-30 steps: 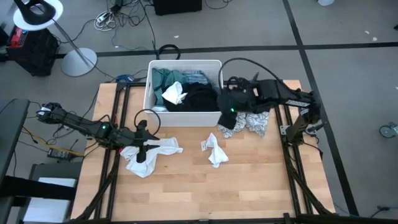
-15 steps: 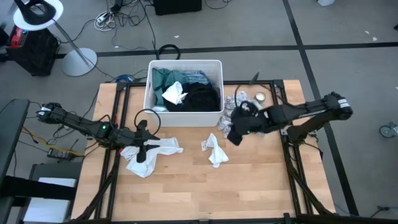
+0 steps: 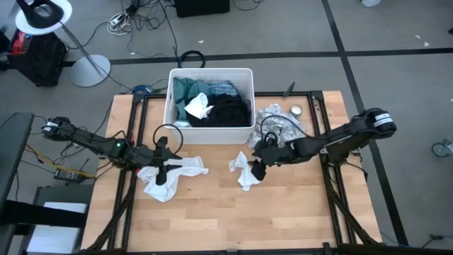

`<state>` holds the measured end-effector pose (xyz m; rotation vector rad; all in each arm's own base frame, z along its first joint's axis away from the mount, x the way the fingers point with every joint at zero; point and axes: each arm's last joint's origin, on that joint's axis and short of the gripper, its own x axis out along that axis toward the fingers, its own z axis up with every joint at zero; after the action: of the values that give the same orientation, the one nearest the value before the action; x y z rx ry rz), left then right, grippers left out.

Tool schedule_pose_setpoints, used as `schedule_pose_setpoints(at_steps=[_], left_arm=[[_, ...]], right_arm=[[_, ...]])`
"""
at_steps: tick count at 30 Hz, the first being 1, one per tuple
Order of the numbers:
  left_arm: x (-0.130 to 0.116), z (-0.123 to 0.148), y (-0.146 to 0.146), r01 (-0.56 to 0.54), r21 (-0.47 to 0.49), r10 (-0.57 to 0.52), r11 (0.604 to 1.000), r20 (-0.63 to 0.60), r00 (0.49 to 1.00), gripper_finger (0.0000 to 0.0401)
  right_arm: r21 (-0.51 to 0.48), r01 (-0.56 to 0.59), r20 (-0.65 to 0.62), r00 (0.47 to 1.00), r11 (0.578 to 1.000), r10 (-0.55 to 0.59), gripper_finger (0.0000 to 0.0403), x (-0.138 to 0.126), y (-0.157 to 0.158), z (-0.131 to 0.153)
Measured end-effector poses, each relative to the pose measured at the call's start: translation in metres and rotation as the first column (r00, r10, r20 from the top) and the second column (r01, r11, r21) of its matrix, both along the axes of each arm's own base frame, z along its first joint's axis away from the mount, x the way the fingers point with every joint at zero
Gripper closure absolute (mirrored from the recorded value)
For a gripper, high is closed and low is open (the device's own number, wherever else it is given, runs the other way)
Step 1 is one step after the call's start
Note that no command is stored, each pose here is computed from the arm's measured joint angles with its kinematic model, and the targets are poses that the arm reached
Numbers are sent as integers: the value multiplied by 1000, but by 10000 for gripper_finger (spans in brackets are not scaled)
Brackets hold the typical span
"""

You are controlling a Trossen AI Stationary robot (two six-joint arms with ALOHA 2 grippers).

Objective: Sort clothes
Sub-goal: Put the white sock into the white laundry bin

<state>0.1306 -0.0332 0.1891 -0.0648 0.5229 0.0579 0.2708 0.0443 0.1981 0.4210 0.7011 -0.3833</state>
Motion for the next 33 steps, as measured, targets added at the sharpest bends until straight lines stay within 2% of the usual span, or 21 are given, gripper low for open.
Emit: schedule_pose_setpoints(at_steps=[9,15,17,19,22,24,25,29,33], left_arm=[[0,0,0,0,0,0,1000,0,1000,245],[0,0,0,-1,1,1,1000,-1,1000,245],[0,0,0,-1,1,1,1000,-1,1000,245],[0,0,0,-1,1,1,1000,0,1000,245],[0,0,0,-1,1,1,1000,0,1000,245],[0,0,0,-1,1,1,1000,0,1000,245],[0,0,0,-1,0,1,1000,1,1000,245],[0,0,0,-1,1,1,1000,1,1000,245],[0,0,0,-6,3,6,1000,2,1000,245]], right_arm=[[-25,-16,-47,999,1000,15,149,20,4,-43],[-2,-32,-39,999,999,32,145,35,6,-72],[20,-42,-19,999,999,43,162,40,5,-77],[47,-57,5,998,997,56,197,44,4,-80],[72,-75,34,997,995,72,287,47,3,-79],[59,-91,52,995,994,88,359,47,2,-73],[40,-108,65,992,993,106,380,48,2,-69],[-21,-174,147,973,984,176,386,63,5,-38],[-104,-247,126,958,964,259,395,85,8,0]])
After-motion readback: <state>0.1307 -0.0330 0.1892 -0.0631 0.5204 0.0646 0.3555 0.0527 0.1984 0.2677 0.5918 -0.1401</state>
